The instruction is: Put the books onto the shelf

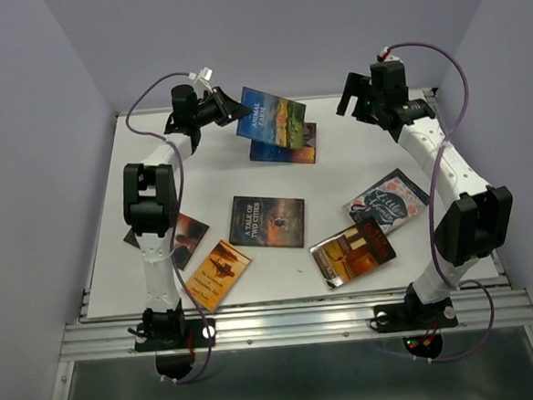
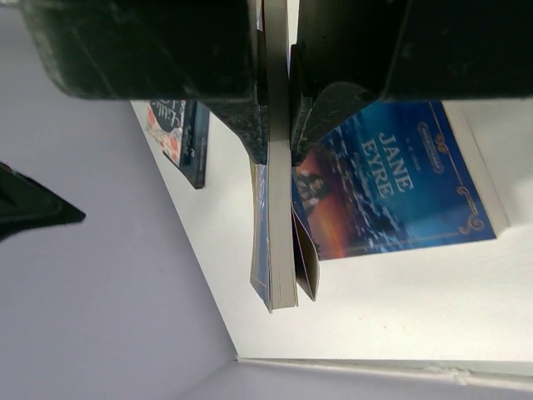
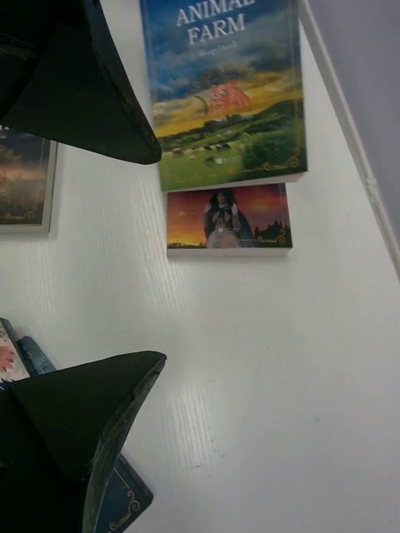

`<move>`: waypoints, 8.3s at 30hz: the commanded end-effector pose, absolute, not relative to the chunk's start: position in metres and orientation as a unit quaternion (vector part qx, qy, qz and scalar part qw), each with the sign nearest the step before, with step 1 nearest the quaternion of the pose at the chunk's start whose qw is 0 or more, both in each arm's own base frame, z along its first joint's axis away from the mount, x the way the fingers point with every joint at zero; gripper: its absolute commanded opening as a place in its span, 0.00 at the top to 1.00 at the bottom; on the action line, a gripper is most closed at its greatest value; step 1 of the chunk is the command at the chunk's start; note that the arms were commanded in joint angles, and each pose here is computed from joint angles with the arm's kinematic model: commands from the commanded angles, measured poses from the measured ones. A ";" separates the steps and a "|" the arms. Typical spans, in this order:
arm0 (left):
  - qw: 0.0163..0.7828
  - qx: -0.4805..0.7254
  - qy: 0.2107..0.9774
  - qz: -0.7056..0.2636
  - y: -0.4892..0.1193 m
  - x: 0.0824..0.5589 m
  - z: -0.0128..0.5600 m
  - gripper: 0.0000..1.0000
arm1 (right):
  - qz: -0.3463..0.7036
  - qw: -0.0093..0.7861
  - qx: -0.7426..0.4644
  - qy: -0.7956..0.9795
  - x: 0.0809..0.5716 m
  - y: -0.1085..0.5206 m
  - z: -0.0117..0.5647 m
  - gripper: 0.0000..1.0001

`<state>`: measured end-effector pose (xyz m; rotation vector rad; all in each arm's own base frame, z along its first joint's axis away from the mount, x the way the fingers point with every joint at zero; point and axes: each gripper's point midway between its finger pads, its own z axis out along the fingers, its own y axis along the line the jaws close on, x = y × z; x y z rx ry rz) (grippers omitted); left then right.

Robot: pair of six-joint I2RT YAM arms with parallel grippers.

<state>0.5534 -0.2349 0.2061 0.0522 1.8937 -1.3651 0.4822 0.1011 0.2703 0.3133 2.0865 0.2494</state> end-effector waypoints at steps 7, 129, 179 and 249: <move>0.382 0.002 0.757 -0.531 -0.248 0.607 0.201 1.00 | 0.141 0.546 0.151 0.812 0.478 0.101 0.311 0.00; 0.337 0.017 0.871 -0.356 -0.248 0.599 0.101 0.01 | 0.091 0.370 -0.035 0.924 0.581 0.144 0.058 0.00; 0.298 -0.073 0.906 -0.291 -0.212 0.304 0.125 0.01 | 0.163 0.368 -0.358 0.843 0.436 0.297 0.130 0.00; 0.276 -0.106 0.930 -0.219 -0.190 0.399 0.069 0.04 | 0.336 0.132 0.030 0.932 0.337 0.250 0.052 0.03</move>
